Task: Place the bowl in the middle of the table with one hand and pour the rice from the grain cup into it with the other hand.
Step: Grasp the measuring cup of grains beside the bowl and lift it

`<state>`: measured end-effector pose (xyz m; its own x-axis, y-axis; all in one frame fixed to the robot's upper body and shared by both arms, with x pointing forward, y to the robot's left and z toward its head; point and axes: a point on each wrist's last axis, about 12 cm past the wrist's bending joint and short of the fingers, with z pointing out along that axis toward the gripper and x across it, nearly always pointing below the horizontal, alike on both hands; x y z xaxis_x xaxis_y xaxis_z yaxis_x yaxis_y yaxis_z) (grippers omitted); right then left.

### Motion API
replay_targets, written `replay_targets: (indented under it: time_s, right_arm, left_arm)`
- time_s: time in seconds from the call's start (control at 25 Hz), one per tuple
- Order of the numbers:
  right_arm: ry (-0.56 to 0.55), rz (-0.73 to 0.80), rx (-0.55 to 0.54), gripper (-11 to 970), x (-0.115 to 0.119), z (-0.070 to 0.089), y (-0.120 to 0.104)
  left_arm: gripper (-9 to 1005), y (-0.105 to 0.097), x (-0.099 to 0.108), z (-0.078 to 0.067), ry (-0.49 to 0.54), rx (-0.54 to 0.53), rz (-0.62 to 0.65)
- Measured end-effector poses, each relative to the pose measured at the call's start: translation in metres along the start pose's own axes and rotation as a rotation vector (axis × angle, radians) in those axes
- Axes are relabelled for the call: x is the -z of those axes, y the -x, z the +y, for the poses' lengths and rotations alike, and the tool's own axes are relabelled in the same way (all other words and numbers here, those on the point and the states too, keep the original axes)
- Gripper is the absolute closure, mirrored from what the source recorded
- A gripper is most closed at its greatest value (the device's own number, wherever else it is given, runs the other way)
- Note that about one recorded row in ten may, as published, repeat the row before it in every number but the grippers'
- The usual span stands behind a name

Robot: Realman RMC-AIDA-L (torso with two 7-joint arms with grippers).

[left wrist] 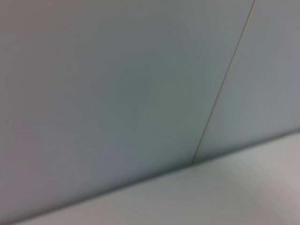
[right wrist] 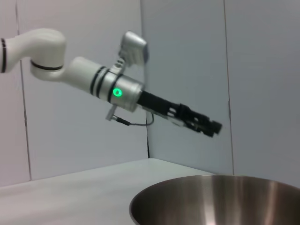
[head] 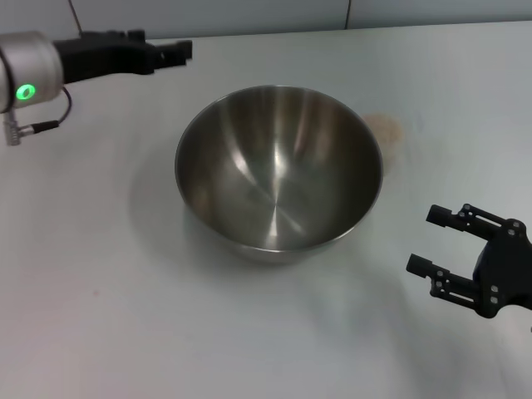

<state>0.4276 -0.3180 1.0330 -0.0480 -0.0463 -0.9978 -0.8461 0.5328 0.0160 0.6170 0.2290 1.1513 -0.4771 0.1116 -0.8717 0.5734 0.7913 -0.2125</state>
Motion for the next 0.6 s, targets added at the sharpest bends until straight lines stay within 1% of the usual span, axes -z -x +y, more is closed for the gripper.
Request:
replay_targets:
  time_s: [0.04, 0.08, 0.12, 0.2, 0.24, 0.28, 0.32, 0.36, 0.4, 0.48, 0.52, 0.56, 0.6]
  right_arm:
    - [0.000, 0.002, 0.002, 249, -0.001, -0.001, 0.000]
    - [0.000, 0.004, 0.005, 249, -0.002, -0.002, 0.000]
    - [0.000, 0.007, 0.007, 249, -0.003, -0.003, 0.001]
    - [0.001, 0.009, 0.011, 249, -0.005, -0.005, 0.001]
    - [0.001, 0.009, 0.013, 249, -0.006, -0.006, 0.002]
    - [-0.001, 0.009, 0.016, 249, -0.008, -0.007, 0.002]
    - [-0.005, 0.009, 0.019, 249, -0.009, -0.009, 0.002]
    - [-0.013, 0.011, 0.021, 249, -0.010, -0.010, 0.002]
    - [-0.023, 0.013, 0.024, 249, -0.011, -0.012, 0.002]
    - [-0.047, 0.019, 0.028, 249, -0.014, -0.016, 0.001]
    - [-0.056, 0.021, 0.028, 249, -0.015, -0.017, 0.001]
    - [-0.061, 0.023, 0.027, 249, -0.017, -0.018, 0.000]
    - [-0.066, 0.022, 0.025, 249, -0.018, -0.018, 0.000]
  left_arm:
    - [162, 0.000, 0.004, 0.000, -0.015, 0.001, -0.023]
    - [162, -0.002, 0.012, -0.002, -0.060, 0.002, -0.072]
    - [162, -0.004, 0.015, -0.002, -0.080, -0.004, -0.090]
    - [162, -0.008, 0.030, -0.005, -0.178, -0.044, -0.165]
    - [162, -0.008, 0.030, -0.005, -0.178, -0.044, -0.165]
    - [162, -0.011, 0.036, -0.006, -0.215, -0.062, -0.195]
    - [162, -0.017, 0.050, -0.007, -0.305, -0.100, -0.246]
    - [162, -0.017, 0.050, -0.007, -0.305, -0.100, -0.246]
    - [162, -0.024, 0.061, -0.007, -0.371, -0.126, -0.270]
    - [162, -0.024, 0.061, -0.007, -0.371, -0.126, -0.270]
    - [162, -0.036, 0.074, -0.008, -0.457, -0.188, -0.294]
    - [161, -0.045, 0.080, -0.011, -0.508, -0.243, -0.309]
    - [161, -0.050, 0.083, -0.011, -0.526, -0.261, -0.316]
